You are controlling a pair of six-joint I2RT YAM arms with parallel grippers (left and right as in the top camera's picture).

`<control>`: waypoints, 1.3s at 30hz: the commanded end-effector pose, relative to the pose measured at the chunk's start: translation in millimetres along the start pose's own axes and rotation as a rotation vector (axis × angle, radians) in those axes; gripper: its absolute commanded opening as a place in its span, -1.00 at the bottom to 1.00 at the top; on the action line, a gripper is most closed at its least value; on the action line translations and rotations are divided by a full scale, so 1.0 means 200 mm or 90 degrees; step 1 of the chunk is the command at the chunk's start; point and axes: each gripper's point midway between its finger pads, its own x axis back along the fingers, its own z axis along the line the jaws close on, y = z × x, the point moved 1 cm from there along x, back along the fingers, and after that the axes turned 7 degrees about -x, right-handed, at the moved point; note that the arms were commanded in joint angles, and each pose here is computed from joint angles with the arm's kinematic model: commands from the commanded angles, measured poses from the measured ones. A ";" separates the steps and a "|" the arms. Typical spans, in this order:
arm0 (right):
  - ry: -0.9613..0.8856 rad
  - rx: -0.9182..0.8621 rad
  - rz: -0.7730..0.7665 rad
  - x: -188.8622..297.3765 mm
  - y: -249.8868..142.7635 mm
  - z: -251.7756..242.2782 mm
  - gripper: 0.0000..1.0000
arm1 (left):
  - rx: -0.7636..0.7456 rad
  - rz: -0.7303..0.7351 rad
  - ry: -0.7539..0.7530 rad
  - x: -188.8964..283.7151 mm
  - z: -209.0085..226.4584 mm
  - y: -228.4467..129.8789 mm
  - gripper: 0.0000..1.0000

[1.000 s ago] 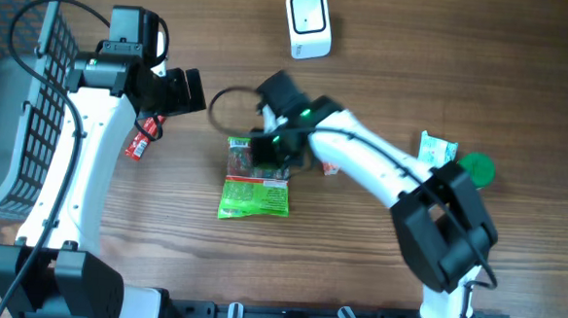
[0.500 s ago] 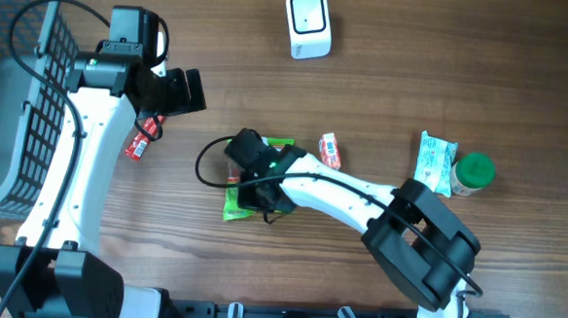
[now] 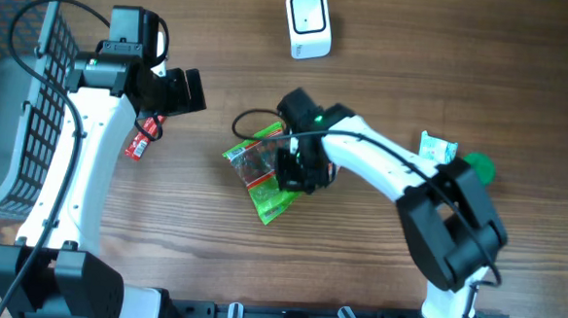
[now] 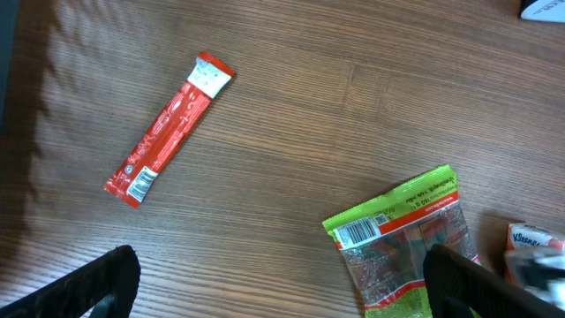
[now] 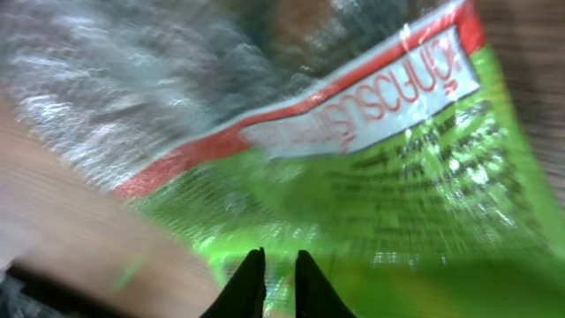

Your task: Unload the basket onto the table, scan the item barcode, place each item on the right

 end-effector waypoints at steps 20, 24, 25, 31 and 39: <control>-0.169 0.034 -0.209 0.31 0.29 -0.35 -0.63 | 0.001 0.000 -0.005 0.00 -0.01 0.00 1.00; -0.143 0.006 -0.218 0.30 0.30 -0.32 -0.64 | 0.001 0.000 -0.005 0.00 -0.01 0.00 1.00; -0.133 0.008 -0.215 0.30 0.30 -0.30 -0.64 | 0.001 0.000 -0.005 0.00 -0.01 0.00 1.00; -0.084 0.016 -0.196 0.28 0.29 -0.24 -0.67 | 0.001 0.000 -0.005 0.00 -0.01 0.00 1.00; -0.070 0.019 -0.192 0.25 0.30 -0.22 -0.73 | 0.001 0.000 -0.005 0.00 -0.01 0.00 1.00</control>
